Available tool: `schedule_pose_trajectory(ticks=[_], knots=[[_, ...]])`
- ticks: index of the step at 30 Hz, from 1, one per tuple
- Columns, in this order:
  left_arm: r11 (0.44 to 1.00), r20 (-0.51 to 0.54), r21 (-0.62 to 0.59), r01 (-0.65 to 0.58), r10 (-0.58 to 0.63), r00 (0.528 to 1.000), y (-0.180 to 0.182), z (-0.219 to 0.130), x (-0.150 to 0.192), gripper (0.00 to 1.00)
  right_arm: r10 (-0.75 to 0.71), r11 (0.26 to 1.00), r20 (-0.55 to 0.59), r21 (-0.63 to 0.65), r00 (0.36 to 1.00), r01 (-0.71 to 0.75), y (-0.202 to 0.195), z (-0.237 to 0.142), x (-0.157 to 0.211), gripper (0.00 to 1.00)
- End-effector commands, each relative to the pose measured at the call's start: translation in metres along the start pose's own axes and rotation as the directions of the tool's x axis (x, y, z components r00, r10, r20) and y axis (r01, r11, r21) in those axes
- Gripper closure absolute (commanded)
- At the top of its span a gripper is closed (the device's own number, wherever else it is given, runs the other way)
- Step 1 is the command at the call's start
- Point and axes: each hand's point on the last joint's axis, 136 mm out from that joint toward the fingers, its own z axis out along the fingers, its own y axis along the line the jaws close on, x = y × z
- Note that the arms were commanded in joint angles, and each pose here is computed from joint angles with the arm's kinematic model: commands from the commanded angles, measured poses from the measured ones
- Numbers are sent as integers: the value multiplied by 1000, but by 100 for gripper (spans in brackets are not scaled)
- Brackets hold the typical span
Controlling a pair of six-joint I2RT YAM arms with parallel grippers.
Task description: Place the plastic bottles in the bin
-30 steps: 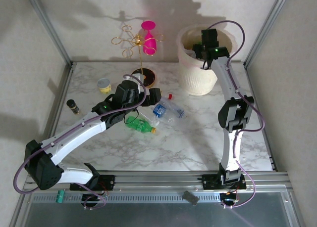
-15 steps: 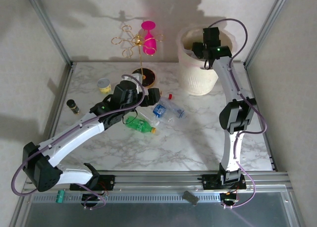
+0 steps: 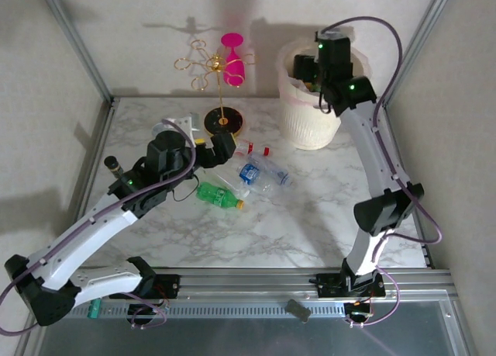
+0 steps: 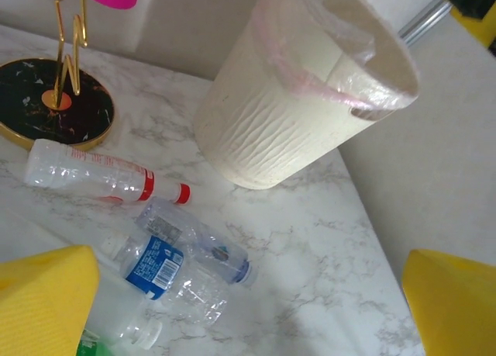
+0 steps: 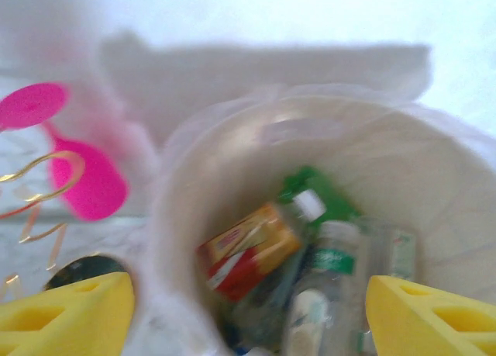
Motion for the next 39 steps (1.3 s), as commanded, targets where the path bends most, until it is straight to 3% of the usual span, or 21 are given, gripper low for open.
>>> schedule_pose_trajectory(ticks=[1,6,11,18,23,27,39], knots=[[990,14,-93,103,-102,995,28,-15,9,0,-53,995,65,-76,996,58,32,-32,-1,25],[918,57,-262,298,-294,954,78,-35,32,0,-110,974,27,-197,994,113,76,-59,35,28],[770,71,-432,469,-489,869,129,-42,77,0,-113,958,14,-264,993,113,97,-79,70,28],[653,40,-481,585,-650,759,162,-17,133,1,-91,945,2,-315,996,87,95,-92,101,29],[596,85,-486,639,-696,713,179,2,144,4,-94,945,10,-314,996,92,88,-98,107,29],[564,102,-497,660,-717,690,189,21,151,7,-109,933,18,-344,994,109,96,-107,112,29],[567,29,-574,591,-707,707,199,73,176,13,-150,941,35,-302,988,153,88,-105,113,28]])
